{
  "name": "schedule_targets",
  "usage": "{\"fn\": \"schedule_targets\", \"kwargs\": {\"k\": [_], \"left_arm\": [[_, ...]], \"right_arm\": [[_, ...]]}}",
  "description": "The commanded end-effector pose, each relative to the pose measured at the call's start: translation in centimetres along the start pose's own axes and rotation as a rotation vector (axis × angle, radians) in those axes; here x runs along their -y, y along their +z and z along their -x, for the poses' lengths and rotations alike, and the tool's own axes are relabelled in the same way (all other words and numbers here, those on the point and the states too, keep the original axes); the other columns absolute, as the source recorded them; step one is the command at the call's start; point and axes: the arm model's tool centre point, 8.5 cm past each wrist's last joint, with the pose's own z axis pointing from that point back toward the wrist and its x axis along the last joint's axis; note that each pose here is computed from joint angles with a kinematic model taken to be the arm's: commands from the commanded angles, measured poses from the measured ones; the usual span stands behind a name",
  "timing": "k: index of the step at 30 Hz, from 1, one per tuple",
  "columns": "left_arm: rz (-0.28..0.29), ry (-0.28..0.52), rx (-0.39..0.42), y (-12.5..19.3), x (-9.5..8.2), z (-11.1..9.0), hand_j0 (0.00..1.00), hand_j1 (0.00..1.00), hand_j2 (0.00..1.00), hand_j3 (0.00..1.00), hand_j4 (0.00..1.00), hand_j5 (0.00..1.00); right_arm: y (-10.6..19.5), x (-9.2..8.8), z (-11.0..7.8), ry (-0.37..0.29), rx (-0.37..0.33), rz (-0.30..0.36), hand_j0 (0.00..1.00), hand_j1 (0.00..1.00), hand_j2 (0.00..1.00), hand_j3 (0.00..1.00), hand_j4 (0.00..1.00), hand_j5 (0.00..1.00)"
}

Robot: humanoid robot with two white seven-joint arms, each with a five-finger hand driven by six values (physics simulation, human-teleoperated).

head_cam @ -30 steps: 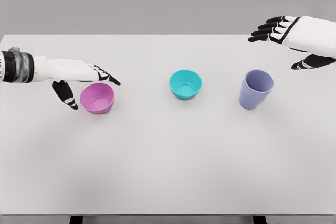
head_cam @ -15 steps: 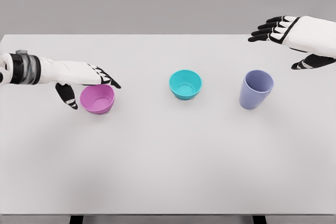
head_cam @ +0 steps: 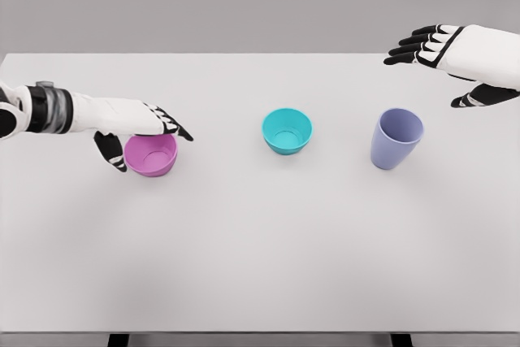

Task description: Stacking bowl and cup with both arms

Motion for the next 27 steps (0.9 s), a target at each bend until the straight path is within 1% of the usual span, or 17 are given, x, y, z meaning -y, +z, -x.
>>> {"fn": "schedule_targets", "kwargs": {"k": [1, 2, 4, 13, 16, 18, 21, 27], "left_arm": [[0.002, 0.007, -0.001, -0.4, 0.0, 0.2, 1.00, 1.00, 1.00, 1.00, 1.00, 1.00], [0.009, 0.016, -0.002, -0.7, 0.5, 0.2, 1.00, 1.00, 1.00, 1.00, 1.00, 1.00], [0.017, 0.013, -0.009, -0.8, 0.8, 0.4, 1.00, 1.00, 1.00, 1.00, 1.00, 1.00], [0.017, 0.014, -0.008, -1.1, 0.7, 0.4, 1.00, 1.00, 1.00, 1.00, 1.00, 1.00], [0.023, 0.022, -0.008, -1.4, 1.1, 0.4, 1.00, 1.00, 1.00, 1.00, 1.00, 1.00], [0.026, 0.023, -0.016, -1.3, 1.3, 0.8, 1.00, 1.00, 1.00, 1.00, 1.00, 1.00], [0.027, 0.026, -0.010, -1.9, 1.3, 0.7, 1.00, 1.00, 1.00, 1.00, 1.00, 1.00], [0.030, 0.020, -0.016, -1.9, 1.4, 0.8, 1.00, 1.00, 1.00, 1.00, 1.00, 1.00]], "right_arm": [[0.1, 0.1, 0.0, -0.005, -0.001, 0.003, 1.00, 1.00, 1.00, 1.00, 1.00, 1.00], [0.0, 0.0, 0.0, -0.004, -0.001, 0.003, 1.00, 1.00, 1.00, 1.00, 1.00, 1.00], [0.0, 0.0, 0.0, -0.004, -0.001, 0.003, 1.00, 1.00, 1.00, 1.00, 1.00, 1.00], [0.0, 0.0, 0.0, -0.004, -0.001, 0.003, 1.00, 1.00, 1.00, 1.00, 1.00, 1.00], [0.0, 0.0, 0.0, -0.004, -0.001, 0.003, 1.00, 1.00, 1.00, 1.00, 1.00, 1.00], [0.0, 0.0, 0.0, -0.004, -0.001, 0.003, 1.00, 1.00, 1.00, 1.00, 1.00, 1.00], [0.0, 0.0, 0.0, -0.004, -0.001, 0.003, 1.00, 1.00, 1.00, 1.00, 1.00, 1.00], [0.1, 0.1, 0.1, -0.006, -0.002, 0.005, 1.00, 1.00, 1.00, 1.00, 1.00, 1.00]]}}
